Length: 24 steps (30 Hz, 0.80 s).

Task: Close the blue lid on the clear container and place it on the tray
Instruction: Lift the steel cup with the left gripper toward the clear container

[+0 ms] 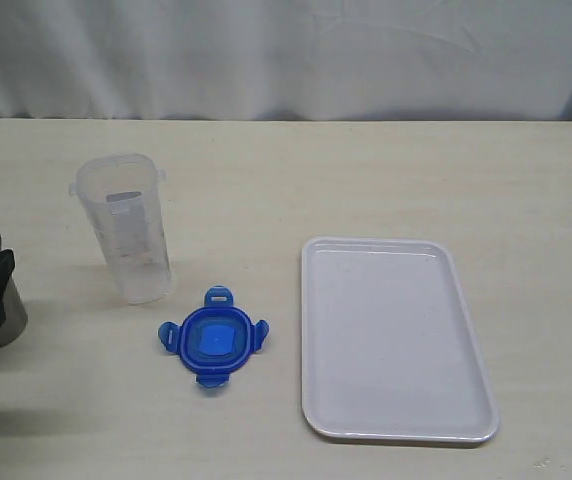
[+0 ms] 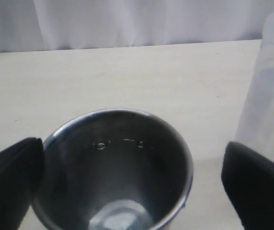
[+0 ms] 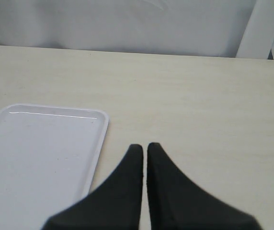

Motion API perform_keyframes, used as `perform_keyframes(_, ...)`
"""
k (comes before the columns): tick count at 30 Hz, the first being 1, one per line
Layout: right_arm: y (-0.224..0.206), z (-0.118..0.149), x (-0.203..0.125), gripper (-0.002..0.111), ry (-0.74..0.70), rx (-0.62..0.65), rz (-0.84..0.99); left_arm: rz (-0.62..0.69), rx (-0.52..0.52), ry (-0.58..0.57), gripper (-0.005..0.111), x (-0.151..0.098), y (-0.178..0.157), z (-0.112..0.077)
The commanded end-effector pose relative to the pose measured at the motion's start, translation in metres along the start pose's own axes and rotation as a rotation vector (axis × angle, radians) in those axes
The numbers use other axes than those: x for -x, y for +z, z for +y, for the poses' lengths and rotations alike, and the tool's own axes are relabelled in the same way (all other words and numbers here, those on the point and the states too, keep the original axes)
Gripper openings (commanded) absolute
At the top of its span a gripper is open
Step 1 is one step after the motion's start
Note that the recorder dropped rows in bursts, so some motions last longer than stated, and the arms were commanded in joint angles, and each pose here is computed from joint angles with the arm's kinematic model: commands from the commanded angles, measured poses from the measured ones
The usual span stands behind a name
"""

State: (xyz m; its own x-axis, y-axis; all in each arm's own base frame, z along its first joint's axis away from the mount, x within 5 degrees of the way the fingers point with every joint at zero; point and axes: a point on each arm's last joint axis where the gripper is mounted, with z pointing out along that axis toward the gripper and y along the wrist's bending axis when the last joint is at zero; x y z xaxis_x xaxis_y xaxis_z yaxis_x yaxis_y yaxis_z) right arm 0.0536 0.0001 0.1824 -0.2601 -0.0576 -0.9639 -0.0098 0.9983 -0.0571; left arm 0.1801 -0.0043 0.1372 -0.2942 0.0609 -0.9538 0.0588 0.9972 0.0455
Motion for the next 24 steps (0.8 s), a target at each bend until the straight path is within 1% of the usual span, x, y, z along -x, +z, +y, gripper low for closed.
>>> perform_keyframes(1, 0.000, -0.001, 0.000, 0.004, -0.007, -0.008, -0.004, -0.072, -0.004, 0.033, 0.105, 0.005, -0.002, -0.001)
perform_keyframes(4, 0.000, -0.001, 0.000, 0.004, -0.007, -0.008, -0.004, -0.122, 0.001, 0.046, 0.105, 0.010, -0.002, -0.001)
perform_keyframes(8, 0.000, -0.001, 0.000, 0.004, -0.007, -0.008, -0.004, -0.115, 0.007, 0.048, 0.105, 0.009, -0.003, -0.001)
perform_keyframes(11, 0.000, -0.001, 0.000, 0.004, -0.007, -0.008, -0.004, -0.082, 0.000, 0.048, 0.105, 0.001, -0.011, -0.002)
perform_keyframes(13, 0.000, -0.001, 0.000, 0.004, -0.007, -0.008, -0.004, -0.090, 0.024, 0.030, 0.105, 0.002, -0.012, 0.001)
perform_keyframes(17, 0.000, 0.000, 0.000, 0.004, -0.008, -0.004, -0.005, -0.104, 0.025, 0.025, 0.105, 0.004, -0.013, 0.001)
perform_keyframes(20, 0.000, 0.001, 0.000, 0.004, -0.016, 0.025, -0.006, -0.104, 0.025, 0.025, 0.105, 0.004, -0.013, 0.001)
perform_keyframes(24, 0.000, 0.003, 0.000, 0.004, -0.022, 0.048, -0.008, -0.039, 0.012, 0.012, 0.105, -0.002, -0.012, 0.000)
